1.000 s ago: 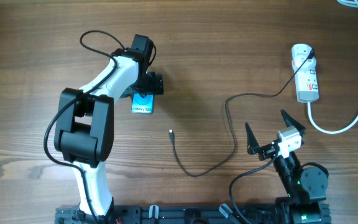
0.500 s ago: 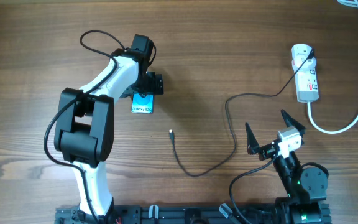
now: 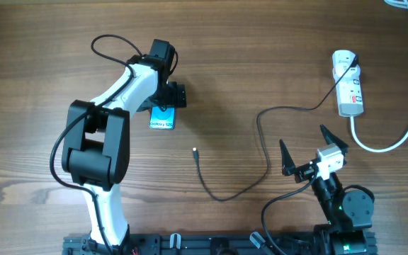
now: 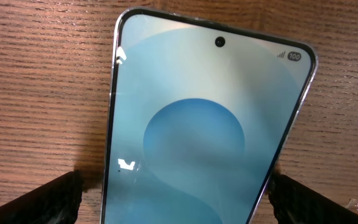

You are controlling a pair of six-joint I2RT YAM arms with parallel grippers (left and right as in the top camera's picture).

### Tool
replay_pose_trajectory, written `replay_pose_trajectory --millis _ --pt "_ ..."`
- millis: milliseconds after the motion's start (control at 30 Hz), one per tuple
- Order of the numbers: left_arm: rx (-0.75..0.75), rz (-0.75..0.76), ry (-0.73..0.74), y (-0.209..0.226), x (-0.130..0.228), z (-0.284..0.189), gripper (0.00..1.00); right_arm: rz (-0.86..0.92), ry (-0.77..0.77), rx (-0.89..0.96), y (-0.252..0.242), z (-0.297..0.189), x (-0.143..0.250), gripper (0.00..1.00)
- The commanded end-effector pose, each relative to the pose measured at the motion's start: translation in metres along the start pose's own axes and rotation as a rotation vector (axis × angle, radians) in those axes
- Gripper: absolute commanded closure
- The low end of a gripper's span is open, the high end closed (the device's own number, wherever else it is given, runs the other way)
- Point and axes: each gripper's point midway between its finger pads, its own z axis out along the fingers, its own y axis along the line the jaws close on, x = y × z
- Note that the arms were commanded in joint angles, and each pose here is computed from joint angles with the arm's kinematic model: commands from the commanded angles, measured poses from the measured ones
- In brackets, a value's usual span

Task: Plug charger to phone and switch on socket
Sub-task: 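Close the left gripper on the phone's long edges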

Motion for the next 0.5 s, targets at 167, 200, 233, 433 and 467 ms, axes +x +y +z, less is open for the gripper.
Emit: replay_pose_trajectory --millis 167,200,233,433,467 --pt "-0.034 0.007 0.055 0.0078 0.0154 0.0181 0.0 -0.007 -0.01 -0.015 0.0029 -0.0001 -0.0019 0.0" --pt "-0.034 0.007 0.055 0.0078 0.0154 0.0181 0.0 -0.007 -0.01 -0.015 0.0029 -0.0002 -0.0019 0.0" --pt "-0.034 0.007 0.055 0.0078 0.0153 0.0181 0.0 -0.007 -0.01 -0.015 0.0029 -0.0002 -0.0019 0.0" --pt "-0.029 0.006 0.04 0.0065 0.011 0.0172 0.0 -0.008 -0.01 -0.015 0.0029 -0.0001 -0.0019 0.0" --pt "-0.028 0.006 0.035 0.0061 0.0097 0.0159 0.0 -0.007 -0.01 -0.015 0.0029 -0.0001 -0.0019 0.0"
